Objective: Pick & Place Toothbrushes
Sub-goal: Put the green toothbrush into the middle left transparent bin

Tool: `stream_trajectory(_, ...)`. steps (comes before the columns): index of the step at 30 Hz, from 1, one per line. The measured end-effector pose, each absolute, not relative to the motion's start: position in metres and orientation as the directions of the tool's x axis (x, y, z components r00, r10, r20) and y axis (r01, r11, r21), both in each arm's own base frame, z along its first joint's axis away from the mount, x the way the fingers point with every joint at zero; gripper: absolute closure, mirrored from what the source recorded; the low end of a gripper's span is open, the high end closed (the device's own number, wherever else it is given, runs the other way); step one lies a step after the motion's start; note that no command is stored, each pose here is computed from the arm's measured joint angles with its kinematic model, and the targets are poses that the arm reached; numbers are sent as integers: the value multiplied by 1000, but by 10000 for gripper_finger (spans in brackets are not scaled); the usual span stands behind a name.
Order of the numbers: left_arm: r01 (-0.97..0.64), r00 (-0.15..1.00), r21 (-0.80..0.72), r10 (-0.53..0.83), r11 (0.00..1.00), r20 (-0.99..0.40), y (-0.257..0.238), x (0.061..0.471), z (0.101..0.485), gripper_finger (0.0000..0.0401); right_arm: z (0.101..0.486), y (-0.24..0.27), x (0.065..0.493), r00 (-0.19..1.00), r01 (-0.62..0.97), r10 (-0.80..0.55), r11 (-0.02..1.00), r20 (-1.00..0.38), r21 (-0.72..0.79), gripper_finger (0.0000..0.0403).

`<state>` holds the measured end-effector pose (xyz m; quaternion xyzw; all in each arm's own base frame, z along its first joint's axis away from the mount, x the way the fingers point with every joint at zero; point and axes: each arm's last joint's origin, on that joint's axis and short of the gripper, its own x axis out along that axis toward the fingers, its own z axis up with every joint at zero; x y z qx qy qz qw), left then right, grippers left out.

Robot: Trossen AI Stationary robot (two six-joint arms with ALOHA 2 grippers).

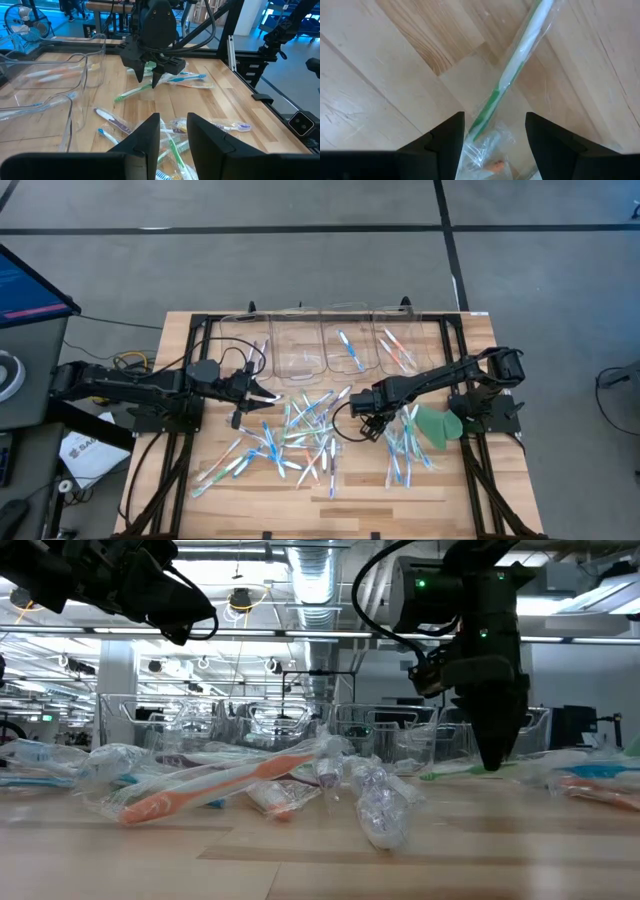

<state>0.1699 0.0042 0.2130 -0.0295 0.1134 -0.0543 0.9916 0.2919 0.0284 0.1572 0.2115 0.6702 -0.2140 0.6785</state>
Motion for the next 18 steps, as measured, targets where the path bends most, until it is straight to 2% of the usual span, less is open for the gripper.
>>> stream_trajectory(11, 101, 968, -71, -114, 992, -221, 4, 170, 213, 311, 124, 30, 297, -123, 539, 6, 840, -992, -61, 198)
stream_trajectory(18, 101, 969, -71, -115, 992, -221, 4, 170, 213, 311, 127, 30, 297, -104, 529, 19, 848, -994, -39, 222)
